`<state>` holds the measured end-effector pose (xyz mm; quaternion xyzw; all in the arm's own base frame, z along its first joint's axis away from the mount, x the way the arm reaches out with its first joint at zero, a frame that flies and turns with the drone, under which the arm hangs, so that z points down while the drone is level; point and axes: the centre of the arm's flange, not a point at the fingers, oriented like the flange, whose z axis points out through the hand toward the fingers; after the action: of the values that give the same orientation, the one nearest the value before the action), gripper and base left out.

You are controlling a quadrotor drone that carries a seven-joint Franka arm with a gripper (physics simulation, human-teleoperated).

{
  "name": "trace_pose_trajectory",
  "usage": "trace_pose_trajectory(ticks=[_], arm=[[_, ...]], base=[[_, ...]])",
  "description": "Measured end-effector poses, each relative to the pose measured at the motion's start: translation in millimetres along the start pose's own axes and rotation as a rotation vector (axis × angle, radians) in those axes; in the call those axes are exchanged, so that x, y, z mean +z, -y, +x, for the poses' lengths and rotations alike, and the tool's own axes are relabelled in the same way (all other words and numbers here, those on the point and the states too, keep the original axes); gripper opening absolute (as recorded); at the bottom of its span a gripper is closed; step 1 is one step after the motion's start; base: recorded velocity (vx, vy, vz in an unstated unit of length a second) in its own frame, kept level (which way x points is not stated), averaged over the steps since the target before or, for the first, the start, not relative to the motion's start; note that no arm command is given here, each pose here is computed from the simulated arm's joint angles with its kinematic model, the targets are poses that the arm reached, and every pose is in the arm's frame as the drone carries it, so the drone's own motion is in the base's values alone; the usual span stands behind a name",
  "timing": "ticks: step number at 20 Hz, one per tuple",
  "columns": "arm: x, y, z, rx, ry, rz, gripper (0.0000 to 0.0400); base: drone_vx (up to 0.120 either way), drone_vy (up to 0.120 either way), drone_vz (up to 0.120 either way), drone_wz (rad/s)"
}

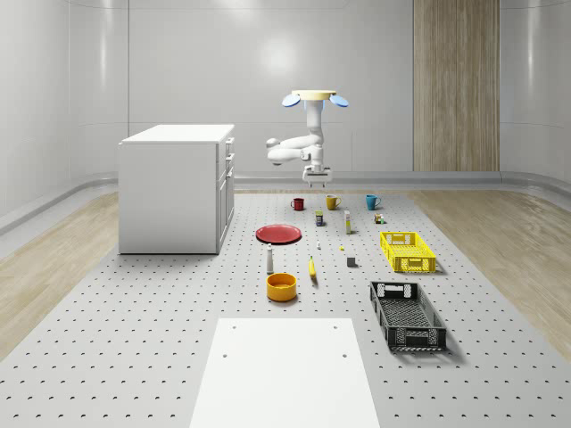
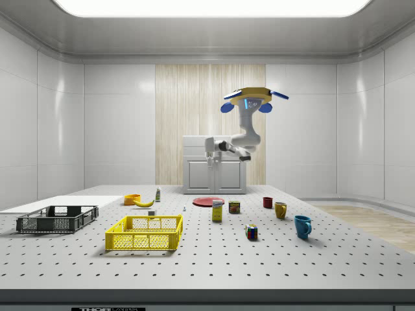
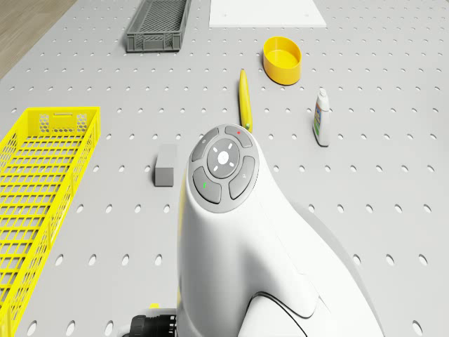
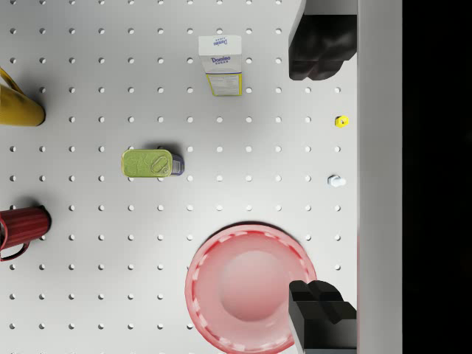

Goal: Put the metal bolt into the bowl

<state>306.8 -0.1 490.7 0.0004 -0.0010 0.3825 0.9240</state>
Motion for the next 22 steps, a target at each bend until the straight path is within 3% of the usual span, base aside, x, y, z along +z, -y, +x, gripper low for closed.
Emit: trace_pose_trajectory(ticks=[22], arm=[[0.0, 0.0, 0.0, 0.0, 0.0, 0.0, 0.04]], base=[[0.12, 0.0, -0.12, 0.0]])
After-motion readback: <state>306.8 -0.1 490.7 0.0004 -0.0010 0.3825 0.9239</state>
